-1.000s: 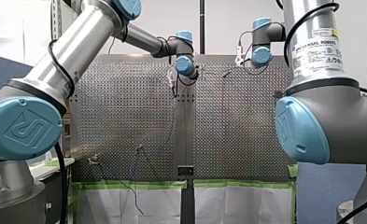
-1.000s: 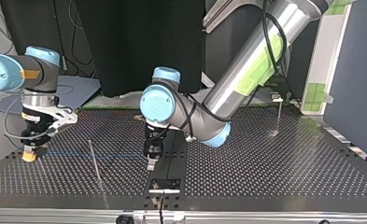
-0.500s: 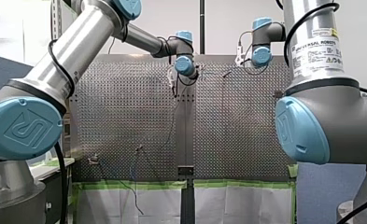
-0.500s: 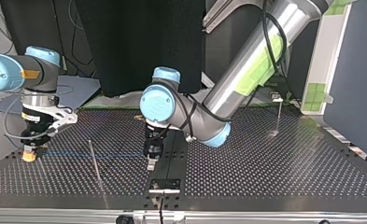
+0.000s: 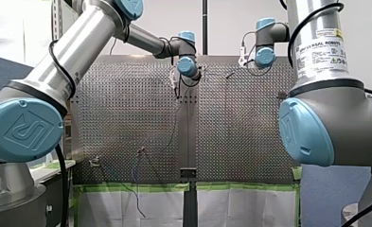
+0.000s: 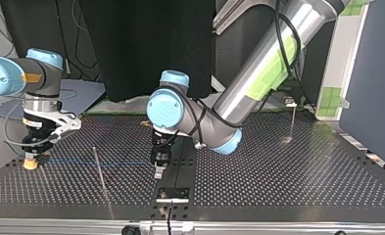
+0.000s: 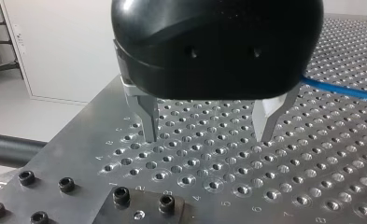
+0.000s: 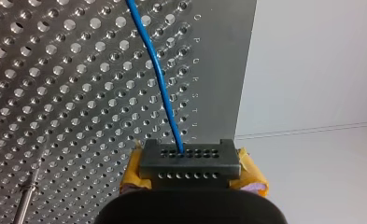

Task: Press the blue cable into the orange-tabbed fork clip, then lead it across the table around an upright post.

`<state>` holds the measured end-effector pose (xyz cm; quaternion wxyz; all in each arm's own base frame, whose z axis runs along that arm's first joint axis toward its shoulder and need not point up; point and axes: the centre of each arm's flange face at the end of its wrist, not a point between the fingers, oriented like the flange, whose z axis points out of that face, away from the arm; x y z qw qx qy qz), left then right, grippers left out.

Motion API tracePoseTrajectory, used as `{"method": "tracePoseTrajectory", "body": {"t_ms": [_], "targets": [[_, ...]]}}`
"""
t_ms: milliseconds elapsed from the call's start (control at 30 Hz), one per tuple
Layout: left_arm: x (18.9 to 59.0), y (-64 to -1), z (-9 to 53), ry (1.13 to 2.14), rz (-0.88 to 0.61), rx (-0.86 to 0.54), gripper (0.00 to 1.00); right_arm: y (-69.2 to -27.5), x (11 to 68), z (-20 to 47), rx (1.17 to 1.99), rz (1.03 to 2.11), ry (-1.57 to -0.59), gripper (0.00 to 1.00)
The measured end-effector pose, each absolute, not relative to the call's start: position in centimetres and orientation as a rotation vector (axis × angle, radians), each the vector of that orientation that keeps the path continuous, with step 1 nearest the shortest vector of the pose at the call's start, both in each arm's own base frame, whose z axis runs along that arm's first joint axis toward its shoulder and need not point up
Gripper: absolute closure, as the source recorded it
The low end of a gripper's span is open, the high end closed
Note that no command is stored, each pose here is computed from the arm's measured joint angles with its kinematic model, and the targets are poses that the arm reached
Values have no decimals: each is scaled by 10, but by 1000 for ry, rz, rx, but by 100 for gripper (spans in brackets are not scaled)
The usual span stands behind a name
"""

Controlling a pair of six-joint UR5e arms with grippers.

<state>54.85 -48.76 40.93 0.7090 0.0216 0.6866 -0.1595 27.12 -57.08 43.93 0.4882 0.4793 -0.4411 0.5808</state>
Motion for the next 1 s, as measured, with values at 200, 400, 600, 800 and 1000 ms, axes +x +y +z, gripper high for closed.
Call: {"method": "tracePoseTrajectory", "body": {"t_ms": [200, 400, 600, 800, 1000], "targets": [[548, -488, 409, 1524, -354, 48, 0, -571, 271, 439, 1165, 1412, -1072, 100], [548, -488, 409, 1524, -356, 48, 0, -571, 271, 442, 1163, 1415, -1069, 100], [548, -488, 409, 1524, -356, 48, 0, -571, 271, 442, 1163, 1415, -1069, 100], [548, -488, 409, 1524, -356, 48, 0, -571, 271, 442, 1162, 1416, -1069, 100], [548, -488, 409, 1524, -356, 48, 0, -571, 271, 442, 1163, 1416, -1069, 100]]}}
